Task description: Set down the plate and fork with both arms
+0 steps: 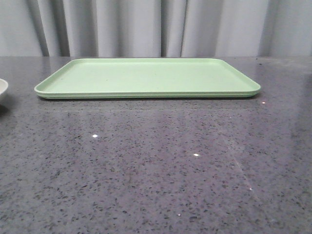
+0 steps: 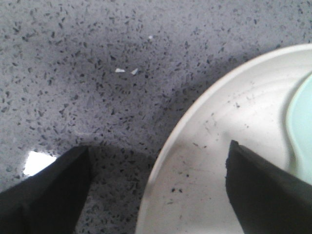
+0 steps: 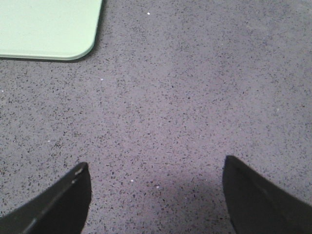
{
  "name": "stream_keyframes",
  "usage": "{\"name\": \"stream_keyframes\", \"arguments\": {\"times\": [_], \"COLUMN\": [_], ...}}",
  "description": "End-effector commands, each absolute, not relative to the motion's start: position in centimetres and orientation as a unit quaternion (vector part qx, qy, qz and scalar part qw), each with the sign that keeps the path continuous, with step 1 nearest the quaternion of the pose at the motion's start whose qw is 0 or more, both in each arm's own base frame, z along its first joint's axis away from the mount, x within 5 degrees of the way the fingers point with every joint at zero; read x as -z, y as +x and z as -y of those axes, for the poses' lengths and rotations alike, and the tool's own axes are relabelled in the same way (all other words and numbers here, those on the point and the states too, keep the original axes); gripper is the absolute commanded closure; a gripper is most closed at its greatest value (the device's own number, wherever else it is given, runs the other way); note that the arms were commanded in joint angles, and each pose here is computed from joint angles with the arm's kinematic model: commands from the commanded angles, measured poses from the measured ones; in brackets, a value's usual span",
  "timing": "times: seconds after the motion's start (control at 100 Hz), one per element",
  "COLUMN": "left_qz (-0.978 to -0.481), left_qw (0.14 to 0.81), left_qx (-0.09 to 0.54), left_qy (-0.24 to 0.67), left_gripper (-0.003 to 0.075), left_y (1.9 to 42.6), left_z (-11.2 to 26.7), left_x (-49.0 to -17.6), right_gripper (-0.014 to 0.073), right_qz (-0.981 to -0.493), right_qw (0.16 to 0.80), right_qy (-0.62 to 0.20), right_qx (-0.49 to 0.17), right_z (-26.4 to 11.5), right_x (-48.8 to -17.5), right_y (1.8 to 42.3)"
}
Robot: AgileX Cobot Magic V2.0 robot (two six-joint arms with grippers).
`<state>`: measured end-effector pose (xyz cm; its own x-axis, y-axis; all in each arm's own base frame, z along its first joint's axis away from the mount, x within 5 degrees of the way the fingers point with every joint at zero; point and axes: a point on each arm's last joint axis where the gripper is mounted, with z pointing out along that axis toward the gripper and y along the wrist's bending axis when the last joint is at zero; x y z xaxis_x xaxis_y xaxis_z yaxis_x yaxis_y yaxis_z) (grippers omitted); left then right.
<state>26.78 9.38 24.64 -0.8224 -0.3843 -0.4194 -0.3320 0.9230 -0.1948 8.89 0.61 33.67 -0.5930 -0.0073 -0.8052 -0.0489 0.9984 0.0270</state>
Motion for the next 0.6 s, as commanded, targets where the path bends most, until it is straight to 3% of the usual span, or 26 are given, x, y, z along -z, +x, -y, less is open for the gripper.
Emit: {"name": "stream_keyframes", "arguments": {"times": [0.0,0.16,0.59], "left_qz": [-0.945,-0.947,-0.951], "left_qw": [0.253,0.248,0.241], "left_qx": [0.061,0.063,0.063], "left_qy": [-0.195,-0.195,-0.183], "left_gripper": [0.0158,0.0186,0.0484], "left_y": [27.1,27.02,26.9], "left_z": [-9.45,-9.39,-9.31], "left_x": [-25.52,-25.48,-25.41], "right_gripper": [0.0034,0.0034,0.0034], "right_qz": [-0.873,-0.873,-0.873], "right_qw": [0.487,0.487,0.487], "right_qy": [-0.017,-0.017,-0.017], "right_qx": [-0.023,-0.023,-0.023], "right_z": [-0.61,-0.61,-0.61], "right_x": [-35.03,-35.03,-35.03], "right_y": [9.33,9.33,9.33]}}
